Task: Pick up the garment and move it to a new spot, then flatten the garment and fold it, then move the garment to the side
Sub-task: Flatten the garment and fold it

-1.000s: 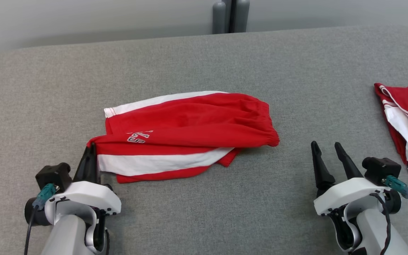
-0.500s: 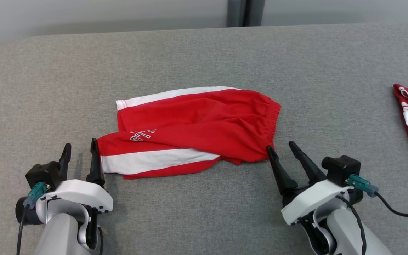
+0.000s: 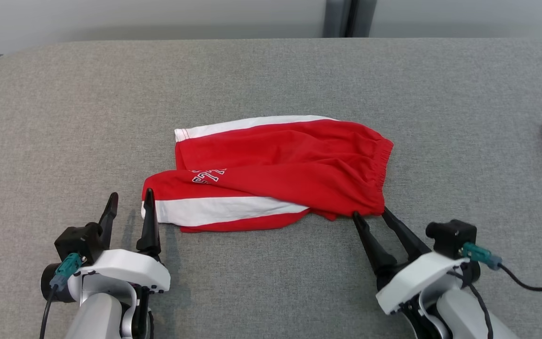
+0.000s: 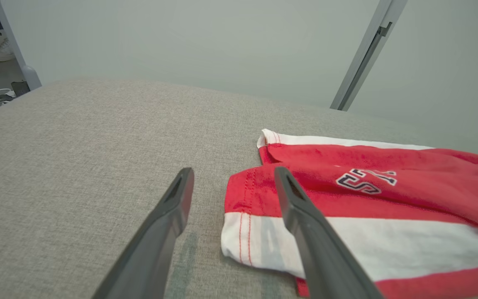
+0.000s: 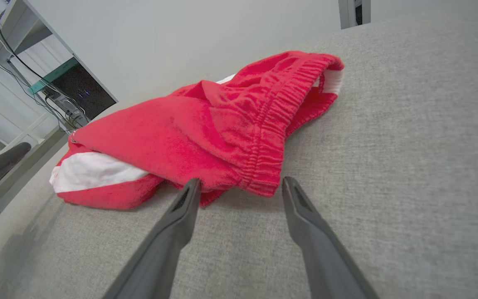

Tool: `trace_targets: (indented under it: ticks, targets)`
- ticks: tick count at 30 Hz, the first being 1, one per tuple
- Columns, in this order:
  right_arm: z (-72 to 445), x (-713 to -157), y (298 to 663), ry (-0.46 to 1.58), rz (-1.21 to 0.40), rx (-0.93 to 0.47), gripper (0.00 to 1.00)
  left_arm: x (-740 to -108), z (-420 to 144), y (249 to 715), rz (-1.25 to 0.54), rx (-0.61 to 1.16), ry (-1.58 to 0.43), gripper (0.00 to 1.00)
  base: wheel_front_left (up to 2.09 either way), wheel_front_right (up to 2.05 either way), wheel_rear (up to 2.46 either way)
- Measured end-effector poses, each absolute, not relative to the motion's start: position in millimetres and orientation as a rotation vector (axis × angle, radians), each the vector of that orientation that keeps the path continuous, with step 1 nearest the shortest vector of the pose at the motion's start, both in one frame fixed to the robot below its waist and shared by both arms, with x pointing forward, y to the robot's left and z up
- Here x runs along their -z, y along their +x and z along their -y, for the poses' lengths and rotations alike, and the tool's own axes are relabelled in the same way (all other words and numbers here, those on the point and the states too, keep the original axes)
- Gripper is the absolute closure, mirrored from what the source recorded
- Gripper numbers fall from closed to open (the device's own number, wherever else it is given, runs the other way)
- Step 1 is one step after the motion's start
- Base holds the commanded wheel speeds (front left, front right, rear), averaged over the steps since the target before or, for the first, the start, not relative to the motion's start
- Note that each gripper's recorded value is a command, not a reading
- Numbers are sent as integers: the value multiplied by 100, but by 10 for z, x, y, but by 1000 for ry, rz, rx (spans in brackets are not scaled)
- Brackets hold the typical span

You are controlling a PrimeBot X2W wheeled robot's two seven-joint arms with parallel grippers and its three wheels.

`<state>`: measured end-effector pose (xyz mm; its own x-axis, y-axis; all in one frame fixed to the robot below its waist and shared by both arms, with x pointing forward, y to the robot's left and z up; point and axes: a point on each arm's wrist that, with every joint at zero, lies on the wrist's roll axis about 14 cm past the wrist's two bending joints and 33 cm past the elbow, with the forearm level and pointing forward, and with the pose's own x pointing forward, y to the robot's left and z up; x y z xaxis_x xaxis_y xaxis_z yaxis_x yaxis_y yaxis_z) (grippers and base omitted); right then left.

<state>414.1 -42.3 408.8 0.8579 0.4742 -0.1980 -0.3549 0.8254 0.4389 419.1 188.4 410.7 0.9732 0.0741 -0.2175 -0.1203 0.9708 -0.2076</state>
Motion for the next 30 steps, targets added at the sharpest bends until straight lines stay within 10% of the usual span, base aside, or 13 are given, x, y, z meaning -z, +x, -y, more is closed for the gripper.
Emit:
trace_targets:
  ticks: [3,20,30]
  targets:
    - [364,-4189,4233,401,-279,-470,100,-4141,-1888,4194,-199,-100,-221,0,0,0,0]
    - [564,-5406,4268,344,89,-511,100,-4233,-1666,3963,-188,-39,-234,0,0,0,0]
    - [508,-5354,4478,237,36,-535,100,-4165,-1655,3898,-211,-37,-249,0,0,0,0]
